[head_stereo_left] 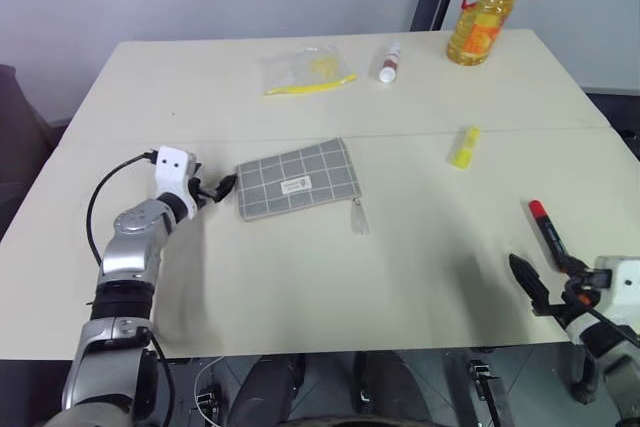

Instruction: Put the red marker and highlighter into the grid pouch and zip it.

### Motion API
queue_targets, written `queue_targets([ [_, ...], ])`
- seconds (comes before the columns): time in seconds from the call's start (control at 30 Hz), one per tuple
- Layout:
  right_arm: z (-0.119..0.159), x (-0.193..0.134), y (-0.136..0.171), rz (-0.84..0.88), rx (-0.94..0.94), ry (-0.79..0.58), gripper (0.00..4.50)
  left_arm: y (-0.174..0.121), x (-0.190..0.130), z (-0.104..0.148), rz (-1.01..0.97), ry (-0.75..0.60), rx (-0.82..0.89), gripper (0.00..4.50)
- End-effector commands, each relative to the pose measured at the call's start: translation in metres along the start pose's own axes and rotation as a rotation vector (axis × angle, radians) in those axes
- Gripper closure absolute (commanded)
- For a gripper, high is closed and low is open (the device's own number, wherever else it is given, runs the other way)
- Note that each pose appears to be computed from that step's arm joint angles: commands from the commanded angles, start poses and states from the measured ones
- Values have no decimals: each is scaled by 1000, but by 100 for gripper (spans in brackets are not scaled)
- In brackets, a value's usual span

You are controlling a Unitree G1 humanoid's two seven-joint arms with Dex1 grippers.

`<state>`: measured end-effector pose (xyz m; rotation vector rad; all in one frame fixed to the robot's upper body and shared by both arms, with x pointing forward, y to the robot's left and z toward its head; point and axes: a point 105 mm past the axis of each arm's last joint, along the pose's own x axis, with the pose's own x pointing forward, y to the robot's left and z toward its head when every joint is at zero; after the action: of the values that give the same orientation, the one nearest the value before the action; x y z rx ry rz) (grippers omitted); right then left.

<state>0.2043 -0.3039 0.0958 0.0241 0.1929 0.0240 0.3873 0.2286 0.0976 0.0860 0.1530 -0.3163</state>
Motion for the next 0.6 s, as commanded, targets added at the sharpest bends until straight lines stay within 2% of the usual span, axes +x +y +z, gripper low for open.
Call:
queue_targets([
  [0.03,15,1,7,19,-38,-36,2,1,-1,15,7,-50,34,0],
  [0.47,12,-4,31,102,3,-3,2,2,-2,16,14,-47,29,0],
  [0.6,11,-4,29,85,-3,0,2,1,-1,16,14,-47,29,0],
])
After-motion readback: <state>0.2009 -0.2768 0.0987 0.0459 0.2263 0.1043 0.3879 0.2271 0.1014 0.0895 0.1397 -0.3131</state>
